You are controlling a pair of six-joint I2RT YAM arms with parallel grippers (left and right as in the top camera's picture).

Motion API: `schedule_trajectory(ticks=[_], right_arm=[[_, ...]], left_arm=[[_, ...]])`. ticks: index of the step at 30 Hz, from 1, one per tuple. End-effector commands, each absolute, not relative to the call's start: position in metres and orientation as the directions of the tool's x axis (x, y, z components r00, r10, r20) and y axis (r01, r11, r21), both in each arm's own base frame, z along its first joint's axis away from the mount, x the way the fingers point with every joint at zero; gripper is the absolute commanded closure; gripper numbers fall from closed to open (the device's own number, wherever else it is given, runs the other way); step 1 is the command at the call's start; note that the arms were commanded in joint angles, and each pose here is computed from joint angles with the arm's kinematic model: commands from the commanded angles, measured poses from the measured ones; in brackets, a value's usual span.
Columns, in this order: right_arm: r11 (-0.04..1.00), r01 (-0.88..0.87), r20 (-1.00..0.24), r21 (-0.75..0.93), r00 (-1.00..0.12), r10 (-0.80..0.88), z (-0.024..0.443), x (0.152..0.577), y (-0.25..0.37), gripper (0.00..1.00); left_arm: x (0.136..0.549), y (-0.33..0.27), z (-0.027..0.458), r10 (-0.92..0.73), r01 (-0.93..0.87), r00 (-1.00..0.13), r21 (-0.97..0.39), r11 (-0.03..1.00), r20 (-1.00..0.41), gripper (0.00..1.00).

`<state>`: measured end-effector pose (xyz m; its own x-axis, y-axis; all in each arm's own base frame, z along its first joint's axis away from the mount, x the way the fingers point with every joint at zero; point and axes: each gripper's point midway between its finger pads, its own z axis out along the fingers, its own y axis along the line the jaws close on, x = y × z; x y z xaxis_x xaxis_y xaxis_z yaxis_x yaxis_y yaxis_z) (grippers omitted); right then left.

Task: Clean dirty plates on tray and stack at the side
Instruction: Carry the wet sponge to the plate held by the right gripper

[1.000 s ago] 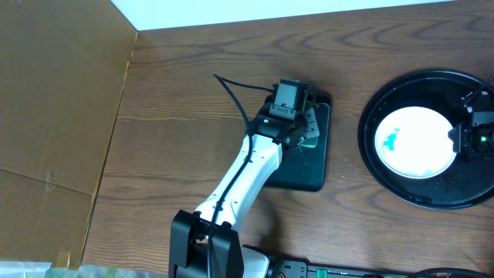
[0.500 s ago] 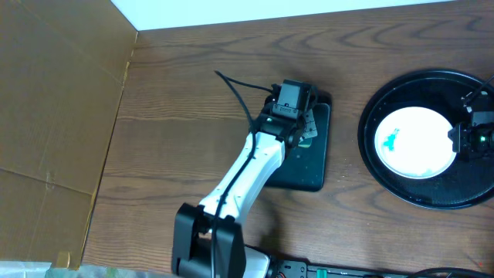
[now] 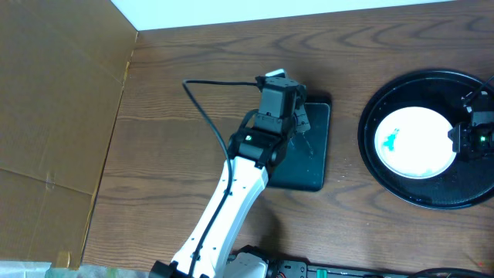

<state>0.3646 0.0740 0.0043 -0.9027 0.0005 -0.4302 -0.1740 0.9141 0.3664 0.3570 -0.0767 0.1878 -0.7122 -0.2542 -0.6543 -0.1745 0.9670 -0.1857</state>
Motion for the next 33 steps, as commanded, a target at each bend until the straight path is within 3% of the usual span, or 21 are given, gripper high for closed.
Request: schedule_trajectory(ticks=[1,4,7,14,19,33], right_arm=[[0.916,-0.166,-0.417,0.366,-0.909,0.002,-0.001,0.364,0.075,0.99],[0.916,-0.166,-0.415,0.366,-0.91,0.001,-0.001,0.363,0.075,0.99],[0.916,-0.164,-0.411,0.366,-0.911,0.001,-0.002,0.362,0.075,0.99],[0.916,-0.157,-0.412,0.37,-0.911,0.01,-0.001,0.363,0.075,0.99],[0.915,-0.158,-0.416,0.372,-0.909,0.012,0.0,0.364,0.078,0.99],[0.914,-0.154,-0.414,0.374,-0.91,0.016,0.0,0.364,0.078,0.99]], left_arm=[[0.351,-0.072,0.141,-0.225,-0.199,-0.784,-0.109,0.974,-0.578,0.93],[0.349,-0.071,0.098,-0.207,-0.206,-0.84,-0.058,0.977,-0.501,0.93],[0.352,-0.078,0.094,-0.206,-0.194,-0.854,-0.075,0.978,-0.477,0.93],[0.362,-0.127,0.191,-0.268,-0.042,-0.764,-0.369,0.928,-0.587,0.93],[0.347,-0.154,0.212,-0.314,-0.023,-0.75,-0.451,0.892,-0.582,0.93],[0.332,-0.286,0.112,-0.271,-0.035,-0.882,-0.521,0.853,-0.385,0.93]])
